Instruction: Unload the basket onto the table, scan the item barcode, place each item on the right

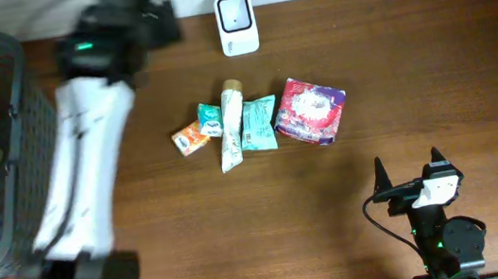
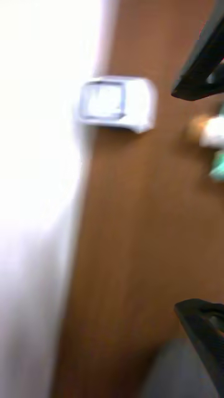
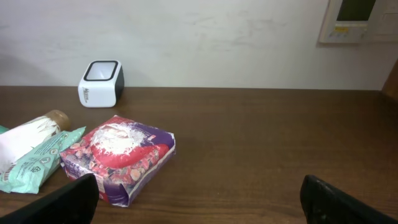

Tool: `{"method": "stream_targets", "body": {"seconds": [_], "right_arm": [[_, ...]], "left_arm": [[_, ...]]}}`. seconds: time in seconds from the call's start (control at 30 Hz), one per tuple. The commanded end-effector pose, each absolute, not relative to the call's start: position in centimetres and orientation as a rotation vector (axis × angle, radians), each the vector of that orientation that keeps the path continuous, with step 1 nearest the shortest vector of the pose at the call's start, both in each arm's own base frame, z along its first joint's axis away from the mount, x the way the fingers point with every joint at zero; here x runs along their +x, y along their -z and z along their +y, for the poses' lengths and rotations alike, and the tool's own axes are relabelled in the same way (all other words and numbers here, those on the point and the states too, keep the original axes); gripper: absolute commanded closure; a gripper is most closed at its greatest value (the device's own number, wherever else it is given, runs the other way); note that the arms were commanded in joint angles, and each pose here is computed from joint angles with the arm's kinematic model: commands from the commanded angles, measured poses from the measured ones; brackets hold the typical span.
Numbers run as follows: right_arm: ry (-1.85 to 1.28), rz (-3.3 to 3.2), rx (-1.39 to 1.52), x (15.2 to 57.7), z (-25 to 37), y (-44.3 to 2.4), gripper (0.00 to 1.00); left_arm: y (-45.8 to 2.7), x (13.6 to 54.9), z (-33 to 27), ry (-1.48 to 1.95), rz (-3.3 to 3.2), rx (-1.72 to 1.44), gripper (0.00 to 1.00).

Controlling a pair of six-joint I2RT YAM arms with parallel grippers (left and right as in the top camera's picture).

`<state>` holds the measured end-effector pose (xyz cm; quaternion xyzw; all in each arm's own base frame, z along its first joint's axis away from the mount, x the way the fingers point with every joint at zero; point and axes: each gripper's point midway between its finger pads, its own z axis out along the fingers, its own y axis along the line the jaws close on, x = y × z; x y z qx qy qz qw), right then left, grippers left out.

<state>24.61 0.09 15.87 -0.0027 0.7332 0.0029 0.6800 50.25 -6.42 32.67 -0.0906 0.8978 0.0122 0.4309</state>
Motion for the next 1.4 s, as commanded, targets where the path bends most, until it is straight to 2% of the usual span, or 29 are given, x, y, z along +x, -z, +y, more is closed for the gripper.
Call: {"method": "stream_targets", "body": {"seconds": [0.0,0.1,0.2,0.33,0.43,0.5,0.63,0.83,0.93,1.07,1.27,1.33,1.37], "right_arm": [[-0.011,1.651,0.001,24.6,0.1,-15.5,0.01],[-0.011,1.651,0.001,24.6,0.1,-15.5,0.01],[-0.011,1.651,0.001,24.6,0.1,-15.5,0.01],[-0.011,1.651,0.001,24.6,0.1,-15.5,0.01],[-0.011,1.651,0.001,24.6,0.1,-15.5,0.01],[-0.011,1.651,0.001,24.6,0.1,-15.5,0.01],[-0.011,1.651,0.001,24.6,0.1,-15.5,0.01],[-0.011,1.651,0.001,24.6,0.1,-15.5,0.01],[-0.011,1.651,0.001,24.6,0.1,-15.5,0.01],[-0.011,1.651,0.001,24.6,0.1,-15.5,0.01],[-0.011,1.651,0.001,24.6,0.1,-15.5,0.01],[-0.011,1.651,0.001,24.6,0.1,-15.5,0.01],[-0.011,1.651,0.002,24.6,0.1,-15.5,0.01]], "left_arm": [[-43.2,44.4,9.6,-0.305,1.931,-0.610,0.01],[-40.6,39.6,21.3,-0.496,1.954,-0.893,0.01],[-35.4,37.3,27.5,-0.598,2.059,-1.070,0.01],[-26.3,39.3,31.2,-0.684,2.319,-1.036,0.00],[-19.8,42.1,30.3,-0.486,2.519,-0.896,0.00],[-17.4,43.0,31.7,-0.487,2.522,-0.914,0.01],[-16.9,45.1,34.3,-0.510,2.411,-0.918,0.01],[-11.5,47.0,34.5,-0.428,2.464,-0.905,0.01],[-10.7,47.7,34.5,-0.399,2.460,-0.896,0.02],[-10.1,47.2,34.4,-0.396,2.481,-0.904,0.06],[-8.5,44.7,35.9,-0.436,2.518,-0.977,0.04],[-7.8,44.8,35.4,-0.392,2.532,-0.970,0.14],[-7.8,45.1,35.0,-0.353,2.529,-0.959,0.27]]}}
